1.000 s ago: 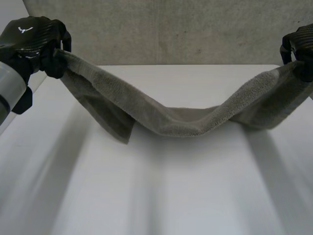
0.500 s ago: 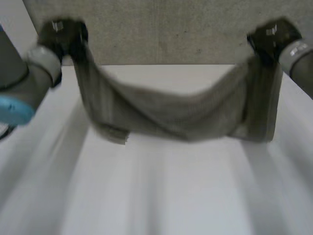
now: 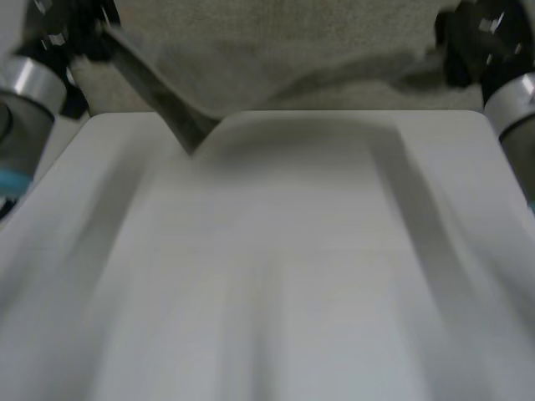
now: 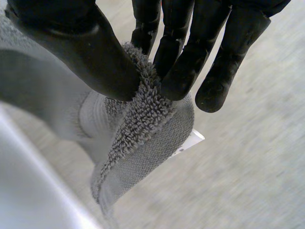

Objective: Fold the towel.

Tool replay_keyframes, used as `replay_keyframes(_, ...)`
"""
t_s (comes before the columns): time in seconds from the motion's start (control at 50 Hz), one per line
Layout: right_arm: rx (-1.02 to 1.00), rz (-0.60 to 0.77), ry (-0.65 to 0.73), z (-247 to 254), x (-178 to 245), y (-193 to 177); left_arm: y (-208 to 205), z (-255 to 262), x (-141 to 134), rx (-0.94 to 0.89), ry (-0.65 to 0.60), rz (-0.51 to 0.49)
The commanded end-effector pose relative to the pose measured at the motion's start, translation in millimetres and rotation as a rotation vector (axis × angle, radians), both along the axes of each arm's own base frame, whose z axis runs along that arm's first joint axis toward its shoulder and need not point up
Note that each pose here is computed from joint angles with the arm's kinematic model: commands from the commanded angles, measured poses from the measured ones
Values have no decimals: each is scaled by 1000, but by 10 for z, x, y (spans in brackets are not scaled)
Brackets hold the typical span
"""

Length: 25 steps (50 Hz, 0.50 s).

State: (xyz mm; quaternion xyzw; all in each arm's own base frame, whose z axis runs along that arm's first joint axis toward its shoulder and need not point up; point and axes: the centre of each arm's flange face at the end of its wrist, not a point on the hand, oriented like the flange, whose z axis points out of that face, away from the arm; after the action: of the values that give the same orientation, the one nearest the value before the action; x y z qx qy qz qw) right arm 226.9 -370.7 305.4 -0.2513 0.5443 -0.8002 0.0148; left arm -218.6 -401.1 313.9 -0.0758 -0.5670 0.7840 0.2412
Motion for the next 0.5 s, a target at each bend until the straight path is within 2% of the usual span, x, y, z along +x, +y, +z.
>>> replay_keyframes(0.02, 235, 74, 91, -876, -60, 130, 189, -743, 16, 119, -57, -87)
replay_keyframes(0.1, 307, 78, 149, -1180, -93, 214, 432, -1154, -7, 201, -96, -142)
replay_keyframes(0.22, 358, 28, 242, -1390, -286, 312, 738, -1300, -9, 222, -189, -182)
replay_keyframes(0.26, 354, 16, 246, -1356, -302, 335, 804, -1289, -7, 213, -213, -184)
replay_keyframes(0.3, 310, 5, 236, -1085, -328, 438, 859, -1257, -3, 199, -230, -184)
replay_keyframes(0.5, 314, -64, 222, -499, -568, 786, 1165, -835, 334, 170, -241, -82)
